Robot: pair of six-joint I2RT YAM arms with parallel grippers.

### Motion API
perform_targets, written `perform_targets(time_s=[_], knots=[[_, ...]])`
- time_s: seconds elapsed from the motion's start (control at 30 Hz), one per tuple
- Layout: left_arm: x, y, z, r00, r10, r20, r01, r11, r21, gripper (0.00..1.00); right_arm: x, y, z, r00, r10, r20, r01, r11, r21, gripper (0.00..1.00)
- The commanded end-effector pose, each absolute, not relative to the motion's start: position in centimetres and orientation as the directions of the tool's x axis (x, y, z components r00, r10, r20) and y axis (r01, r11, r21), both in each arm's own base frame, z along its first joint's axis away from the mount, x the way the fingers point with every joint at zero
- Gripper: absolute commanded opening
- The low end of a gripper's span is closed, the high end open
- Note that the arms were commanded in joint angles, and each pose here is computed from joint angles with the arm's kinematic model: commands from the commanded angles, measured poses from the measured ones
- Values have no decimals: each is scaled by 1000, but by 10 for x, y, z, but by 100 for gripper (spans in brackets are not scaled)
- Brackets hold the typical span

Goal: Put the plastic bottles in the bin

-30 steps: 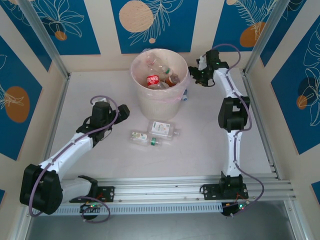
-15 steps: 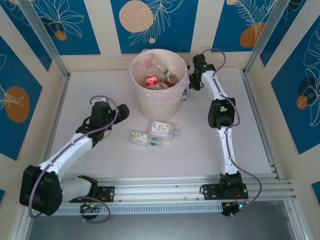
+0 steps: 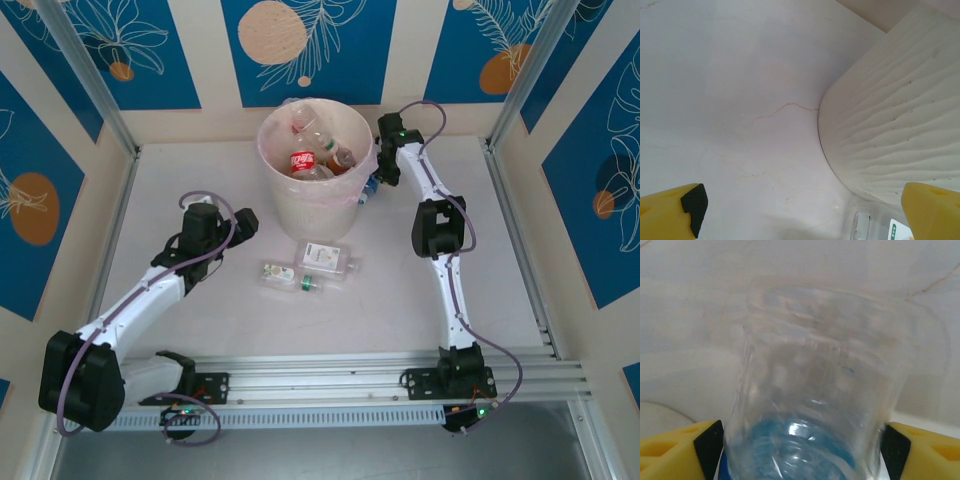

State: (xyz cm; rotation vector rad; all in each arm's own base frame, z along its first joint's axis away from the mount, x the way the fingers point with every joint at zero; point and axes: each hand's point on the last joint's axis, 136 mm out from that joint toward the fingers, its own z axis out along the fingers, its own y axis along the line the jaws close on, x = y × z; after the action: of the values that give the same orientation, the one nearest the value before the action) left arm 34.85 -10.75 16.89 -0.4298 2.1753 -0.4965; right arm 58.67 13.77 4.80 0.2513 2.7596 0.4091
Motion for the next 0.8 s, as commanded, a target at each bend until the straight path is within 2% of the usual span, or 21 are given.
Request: perform_targets(time_s=[0.0,0.27,0.4,0.63,0.77], knots=[[353,-102,172,-569,-485,-664,-147,854,-499,100,584,132,36,-927,254,-275,176,944,279,81],[353,-103,171,-571,-487,-661,-148,853,-501,100,587,122,24,-909,311,-277,245,937,248,75],[352,-102,171,-572,-484,-662,-148,855,-497,100,591,122,34,-903,302,-305,231,941,247,66],[350,-101,172,-569,-480,-668,-141,857,-496,100,591,114,110,-830,267,-490,148,952,267,54],[350,-103,171,-570,-470,-674,-126,860,-494,100,572,106,160,-763,251,-596,96,955,279,53]])
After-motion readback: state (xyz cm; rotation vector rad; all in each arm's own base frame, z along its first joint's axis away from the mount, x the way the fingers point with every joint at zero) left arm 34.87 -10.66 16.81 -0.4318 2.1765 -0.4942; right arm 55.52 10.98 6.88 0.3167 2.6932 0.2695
